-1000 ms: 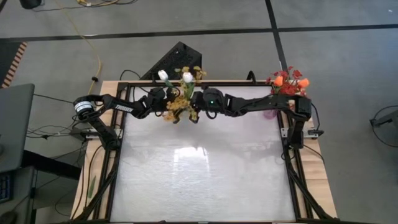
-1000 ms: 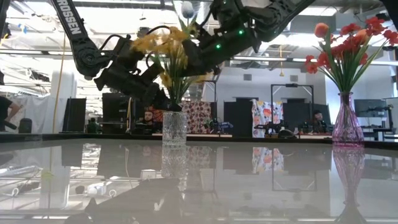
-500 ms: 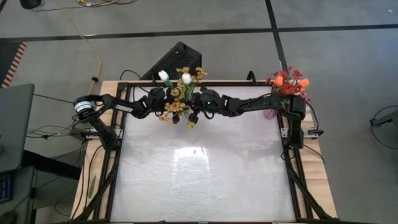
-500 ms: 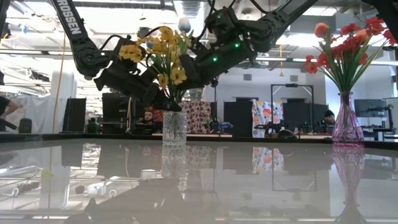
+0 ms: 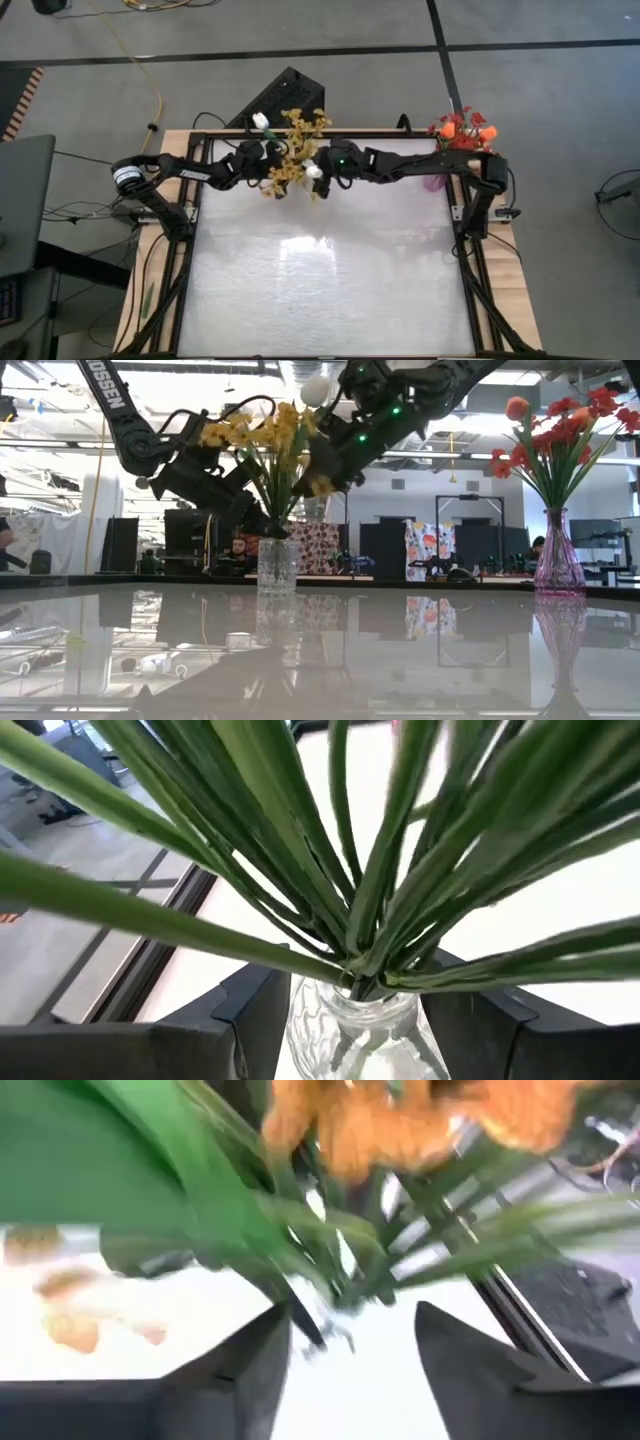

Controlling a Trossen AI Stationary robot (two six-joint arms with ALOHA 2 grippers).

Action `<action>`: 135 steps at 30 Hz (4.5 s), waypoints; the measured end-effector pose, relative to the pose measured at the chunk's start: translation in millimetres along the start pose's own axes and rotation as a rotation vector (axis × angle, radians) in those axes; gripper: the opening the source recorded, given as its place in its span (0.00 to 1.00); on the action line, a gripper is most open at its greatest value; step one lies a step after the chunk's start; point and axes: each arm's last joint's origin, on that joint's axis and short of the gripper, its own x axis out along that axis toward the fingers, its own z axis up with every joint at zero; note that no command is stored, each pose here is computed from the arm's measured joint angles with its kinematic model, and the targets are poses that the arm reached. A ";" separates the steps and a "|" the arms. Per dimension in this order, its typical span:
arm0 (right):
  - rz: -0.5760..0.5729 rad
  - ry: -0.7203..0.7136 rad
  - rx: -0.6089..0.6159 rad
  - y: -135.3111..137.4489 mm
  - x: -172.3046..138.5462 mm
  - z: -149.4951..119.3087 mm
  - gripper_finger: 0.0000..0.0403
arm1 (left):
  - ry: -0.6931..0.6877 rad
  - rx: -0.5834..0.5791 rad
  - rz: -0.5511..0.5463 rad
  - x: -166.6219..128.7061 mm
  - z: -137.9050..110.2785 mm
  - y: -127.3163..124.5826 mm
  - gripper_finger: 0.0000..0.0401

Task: Sort flowers into vase by color
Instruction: Return to Home Position

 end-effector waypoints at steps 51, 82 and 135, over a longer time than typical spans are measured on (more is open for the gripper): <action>0.061 0.241 0.014 -11.4 -95.7 16.3 0.90 | 0.198 -0.161 0.240 -150.1 51.7 -16.3 0.51; 0.295 0.390 0.092 138.9 -195.6 -21.5 0.71 | 0.055 -0.303 -0.314 -195.1 55.1 -113.6 0.51; 0.366 -0.160 0.307 25.6 -221.1 -208.6 0.05 | -0.144 -0.283 -0.216 -152.3 -38.5 -113.2 0.51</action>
